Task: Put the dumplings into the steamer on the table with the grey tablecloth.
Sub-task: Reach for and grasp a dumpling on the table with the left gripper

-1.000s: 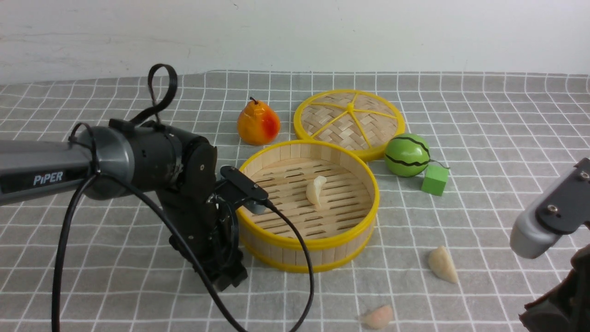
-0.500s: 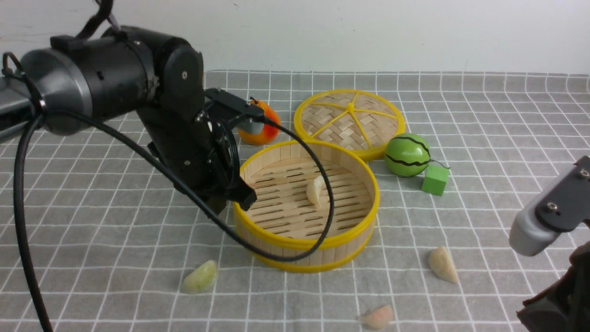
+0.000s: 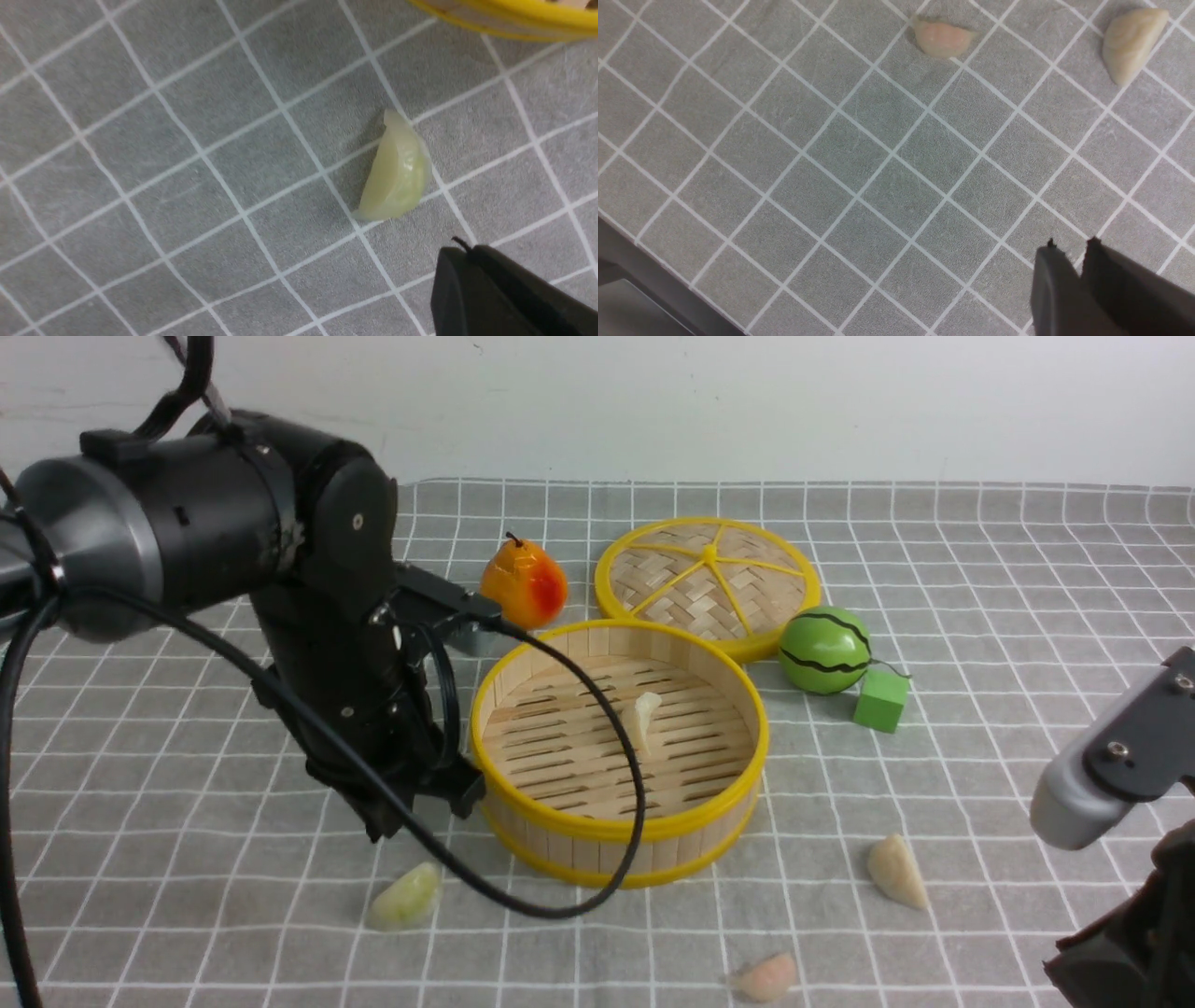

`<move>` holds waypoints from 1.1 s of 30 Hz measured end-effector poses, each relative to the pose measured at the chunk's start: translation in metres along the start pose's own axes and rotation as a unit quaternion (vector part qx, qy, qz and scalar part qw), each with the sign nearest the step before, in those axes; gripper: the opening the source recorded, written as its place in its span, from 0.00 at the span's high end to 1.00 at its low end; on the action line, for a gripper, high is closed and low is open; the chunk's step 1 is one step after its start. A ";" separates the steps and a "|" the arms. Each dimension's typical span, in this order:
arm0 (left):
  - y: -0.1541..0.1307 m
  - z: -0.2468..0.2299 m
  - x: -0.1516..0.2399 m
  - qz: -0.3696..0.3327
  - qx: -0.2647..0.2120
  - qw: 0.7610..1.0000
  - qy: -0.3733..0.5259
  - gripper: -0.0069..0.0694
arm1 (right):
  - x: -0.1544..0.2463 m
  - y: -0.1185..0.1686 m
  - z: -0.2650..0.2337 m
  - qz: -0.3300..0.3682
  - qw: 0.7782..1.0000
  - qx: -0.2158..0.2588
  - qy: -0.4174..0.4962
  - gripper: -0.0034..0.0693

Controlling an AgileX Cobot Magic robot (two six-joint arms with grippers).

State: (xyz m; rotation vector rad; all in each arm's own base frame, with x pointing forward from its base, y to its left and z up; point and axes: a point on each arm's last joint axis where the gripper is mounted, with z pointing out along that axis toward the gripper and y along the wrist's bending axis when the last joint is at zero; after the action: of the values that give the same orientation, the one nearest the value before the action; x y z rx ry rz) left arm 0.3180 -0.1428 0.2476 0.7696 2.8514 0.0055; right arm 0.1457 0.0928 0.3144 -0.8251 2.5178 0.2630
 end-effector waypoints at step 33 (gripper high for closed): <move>0.008 0.087 -0.003 -0.065 0.013 0.997 0.027 0.61 | -0.006 -0.001 0.009 0.002 1.000 0.000 0.004 0.80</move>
State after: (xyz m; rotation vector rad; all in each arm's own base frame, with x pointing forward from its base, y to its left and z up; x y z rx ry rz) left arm 0.3403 -0.1408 0.1634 0.5961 2.9531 -0.0295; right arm 0.1540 0.0973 0.3091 -0.8231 2.5262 0.2602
